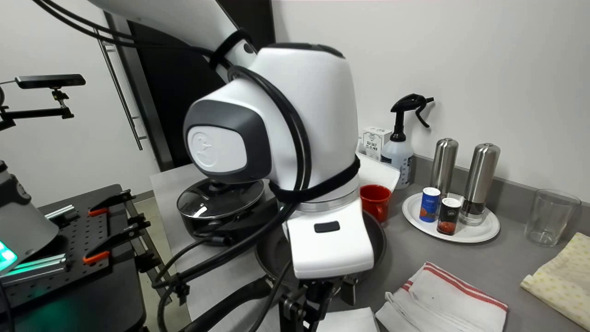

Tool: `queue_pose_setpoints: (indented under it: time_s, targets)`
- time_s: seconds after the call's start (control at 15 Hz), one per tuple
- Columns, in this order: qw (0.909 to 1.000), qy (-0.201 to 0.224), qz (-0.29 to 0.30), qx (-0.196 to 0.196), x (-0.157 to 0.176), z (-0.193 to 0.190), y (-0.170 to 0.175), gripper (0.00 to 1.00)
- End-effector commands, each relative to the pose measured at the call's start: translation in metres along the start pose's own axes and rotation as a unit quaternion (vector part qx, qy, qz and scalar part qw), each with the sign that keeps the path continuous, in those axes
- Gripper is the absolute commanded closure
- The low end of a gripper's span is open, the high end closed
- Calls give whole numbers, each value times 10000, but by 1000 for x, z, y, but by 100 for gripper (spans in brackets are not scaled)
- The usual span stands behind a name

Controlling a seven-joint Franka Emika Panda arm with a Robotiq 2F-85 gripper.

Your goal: Use one white and red towel to wipe the black pan.

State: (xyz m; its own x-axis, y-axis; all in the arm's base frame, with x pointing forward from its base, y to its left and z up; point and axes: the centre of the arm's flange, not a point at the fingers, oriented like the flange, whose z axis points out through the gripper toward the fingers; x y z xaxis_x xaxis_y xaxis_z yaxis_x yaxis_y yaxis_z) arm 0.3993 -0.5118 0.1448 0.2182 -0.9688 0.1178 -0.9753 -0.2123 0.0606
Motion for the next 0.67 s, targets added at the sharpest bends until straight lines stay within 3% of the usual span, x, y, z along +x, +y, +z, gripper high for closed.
queue_pose_setpoints:
  time_s: [0.0,0.6]
  targets:
    - [9998,-67,139,-124,21,16,-1,0]
    - [9971,-16,-217,-734,24,74,16,0]
